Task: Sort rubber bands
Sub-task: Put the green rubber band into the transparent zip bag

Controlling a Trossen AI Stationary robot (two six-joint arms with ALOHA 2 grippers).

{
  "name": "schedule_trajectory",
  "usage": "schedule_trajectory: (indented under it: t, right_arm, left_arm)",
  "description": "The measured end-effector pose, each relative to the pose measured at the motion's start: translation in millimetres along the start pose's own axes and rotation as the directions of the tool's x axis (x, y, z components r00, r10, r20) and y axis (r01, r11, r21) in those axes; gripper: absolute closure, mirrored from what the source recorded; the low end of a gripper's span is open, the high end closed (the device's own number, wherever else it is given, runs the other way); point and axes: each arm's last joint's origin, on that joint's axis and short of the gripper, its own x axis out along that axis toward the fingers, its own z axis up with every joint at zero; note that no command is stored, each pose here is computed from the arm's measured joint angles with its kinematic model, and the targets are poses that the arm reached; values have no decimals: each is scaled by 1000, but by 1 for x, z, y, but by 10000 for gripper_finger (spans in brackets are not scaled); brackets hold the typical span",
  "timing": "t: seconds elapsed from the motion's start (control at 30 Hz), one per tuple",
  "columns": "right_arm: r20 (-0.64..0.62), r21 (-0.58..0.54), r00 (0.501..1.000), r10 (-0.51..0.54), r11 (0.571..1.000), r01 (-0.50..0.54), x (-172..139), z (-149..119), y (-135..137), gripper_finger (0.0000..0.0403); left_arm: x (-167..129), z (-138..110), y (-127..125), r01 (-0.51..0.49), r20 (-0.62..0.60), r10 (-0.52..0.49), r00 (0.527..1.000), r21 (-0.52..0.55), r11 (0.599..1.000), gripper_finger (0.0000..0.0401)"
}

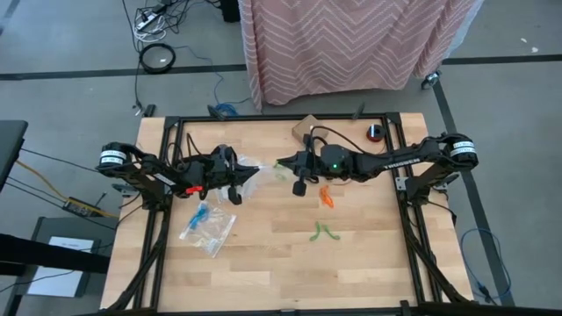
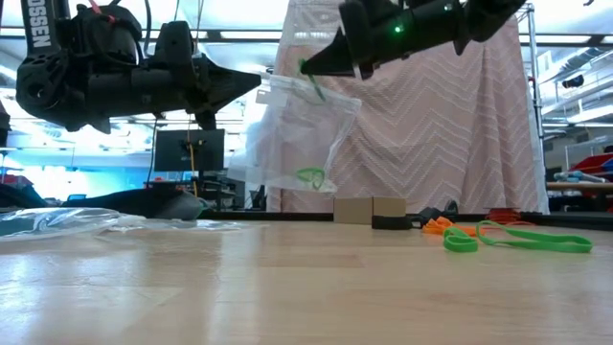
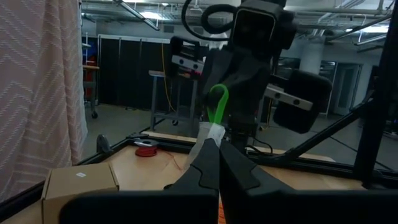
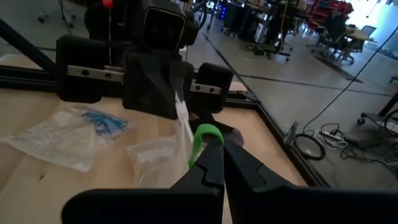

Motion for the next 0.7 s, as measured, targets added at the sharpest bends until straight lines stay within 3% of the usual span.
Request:
schedule_trajectory:
  t: [0.47,0.7]
  right_arm:
    - [-128,70,992,-3,997,12,2,-15,-12,403]
    - [-120,74,991,55,996,-46,2,-15,-11,389]
  left_arm:
    - [0,0,0,0,0,0,1000,-9,1000,398]
    - [0,0,0,0,0,0,1000,-10,1000,398]
